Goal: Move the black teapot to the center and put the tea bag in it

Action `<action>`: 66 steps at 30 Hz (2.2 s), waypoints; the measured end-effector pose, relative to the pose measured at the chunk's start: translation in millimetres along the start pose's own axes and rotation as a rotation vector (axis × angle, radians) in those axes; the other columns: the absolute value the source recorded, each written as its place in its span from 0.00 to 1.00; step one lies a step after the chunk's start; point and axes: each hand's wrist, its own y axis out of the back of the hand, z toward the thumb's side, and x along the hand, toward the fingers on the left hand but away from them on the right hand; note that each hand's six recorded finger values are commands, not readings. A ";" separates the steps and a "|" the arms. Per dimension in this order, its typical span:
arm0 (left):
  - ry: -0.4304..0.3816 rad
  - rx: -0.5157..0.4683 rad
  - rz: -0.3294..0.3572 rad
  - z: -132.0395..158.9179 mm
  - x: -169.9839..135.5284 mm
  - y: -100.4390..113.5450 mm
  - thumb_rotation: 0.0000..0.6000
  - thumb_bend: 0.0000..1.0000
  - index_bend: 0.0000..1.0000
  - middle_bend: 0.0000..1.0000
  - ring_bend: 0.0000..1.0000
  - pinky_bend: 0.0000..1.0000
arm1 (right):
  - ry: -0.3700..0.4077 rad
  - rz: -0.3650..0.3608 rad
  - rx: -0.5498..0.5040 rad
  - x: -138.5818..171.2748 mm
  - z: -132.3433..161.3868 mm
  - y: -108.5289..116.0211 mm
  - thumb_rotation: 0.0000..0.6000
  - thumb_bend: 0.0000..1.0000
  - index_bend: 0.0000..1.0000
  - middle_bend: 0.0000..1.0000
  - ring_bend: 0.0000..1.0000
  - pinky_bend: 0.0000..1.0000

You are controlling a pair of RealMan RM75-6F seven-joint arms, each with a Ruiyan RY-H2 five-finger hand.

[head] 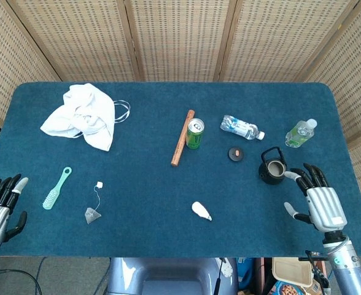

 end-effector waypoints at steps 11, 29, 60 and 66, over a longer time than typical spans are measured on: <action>-0.034 0.028 -0.009 9.7 4.4 2.6 1.00 0.54 0.00 0.00 0.00 0.00 | 0.115 0.072 0.032 -50.7 19.3 3.7 1.00 0.66 0.28 0.28 0.25 0.50; -0.046 0.048 -0.015 15.5 9.5 5.5 1.00 0.54 0.00 0.00 0.00 0.00 | 0.180 0.206 0.172 -115.7 25.4 -6.4 1.00 0.84 0.28 0.32 0.57 0.73; -0.024 0.054 -0.027 13.2 9.4 4.5 1.00 0.54 0.00 0.00 0.00 0.00 | 0.196 0.410 0.393 -171.4 28.7 -40.8 1.00 0.89 0.31 0.34 0.59 0.75; -0.020 0.053 -0.032 12.0 9.2 2.7 1.00 0.54 0.00 0.00 0.00 0.00 | 0.176 0.426 0.421 -176.2 22.3 -47.2 1.00 0.89 0.31 0.34 0.59 0.75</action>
